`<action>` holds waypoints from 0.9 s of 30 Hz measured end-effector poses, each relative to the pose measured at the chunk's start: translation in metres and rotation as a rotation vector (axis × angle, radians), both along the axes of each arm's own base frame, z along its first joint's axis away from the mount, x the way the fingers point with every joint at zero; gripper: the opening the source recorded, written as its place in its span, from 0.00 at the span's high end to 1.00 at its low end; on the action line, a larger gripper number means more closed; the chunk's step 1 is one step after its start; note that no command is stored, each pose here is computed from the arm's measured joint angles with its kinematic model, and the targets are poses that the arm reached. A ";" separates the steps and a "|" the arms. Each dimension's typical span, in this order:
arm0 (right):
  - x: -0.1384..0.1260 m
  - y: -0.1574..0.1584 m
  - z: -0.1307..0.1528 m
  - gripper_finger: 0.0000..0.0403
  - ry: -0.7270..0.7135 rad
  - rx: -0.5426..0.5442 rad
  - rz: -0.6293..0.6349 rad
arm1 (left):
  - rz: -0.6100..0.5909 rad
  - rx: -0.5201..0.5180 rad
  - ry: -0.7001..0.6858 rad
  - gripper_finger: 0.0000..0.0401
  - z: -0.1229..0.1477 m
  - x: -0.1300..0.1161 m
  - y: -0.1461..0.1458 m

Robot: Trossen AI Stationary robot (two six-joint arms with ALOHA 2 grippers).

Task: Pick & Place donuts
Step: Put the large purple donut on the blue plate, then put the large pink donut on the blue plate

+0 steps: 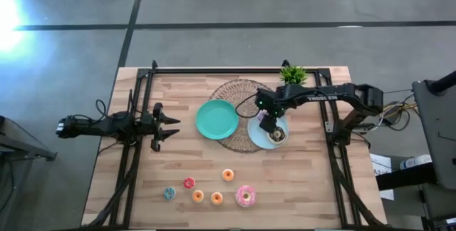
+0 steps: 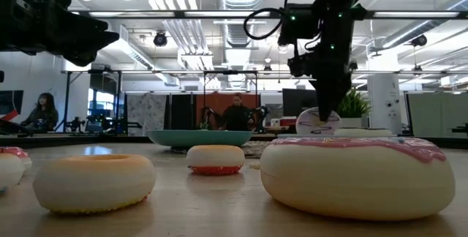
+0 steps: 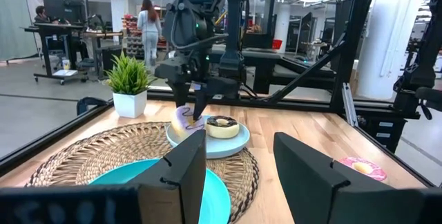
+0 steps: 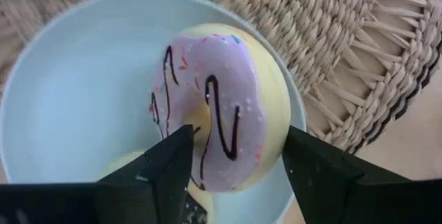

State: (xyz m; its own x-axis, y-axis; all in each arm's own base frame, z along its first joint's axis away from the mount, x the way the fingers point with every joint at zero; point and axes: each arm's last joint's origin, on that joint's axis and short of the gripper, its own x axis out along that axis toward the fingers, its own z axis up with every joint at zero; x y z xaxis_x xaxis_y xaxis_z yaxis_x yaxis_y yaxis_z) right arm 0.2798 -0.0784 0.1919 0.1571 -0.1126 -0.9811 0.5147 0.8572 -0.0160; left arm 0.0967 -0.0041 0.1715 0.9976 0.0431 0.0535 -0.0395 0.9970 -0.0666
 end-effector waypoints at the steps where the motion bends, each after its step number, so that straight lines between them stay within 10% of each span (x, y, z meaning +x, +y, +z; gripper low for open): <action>1: -0.001 0.000 0.000 0.48 0.016 -0.010 0.005 | 0.000 0.000 0.000 0.64 0.000 0.000 0.000; 15: -0.019 0.003 0.028 0.48 0.008 -0.107 0.043 | 0.000 0.000 -0.001 0.64 0.000 0.000 0.000; 22: -0.018 0.053 0.052 0.49 -0.205 0.123 0.424 | -0.029 -0.349 -0.087 0.64 0.007 -0.001 0.000; 27: -0.006 0.115 0.045 0.49 -0.234 0.141 0.648 | -0.031 -0.403 -0.090 0.64 0.007 -0.001 0.000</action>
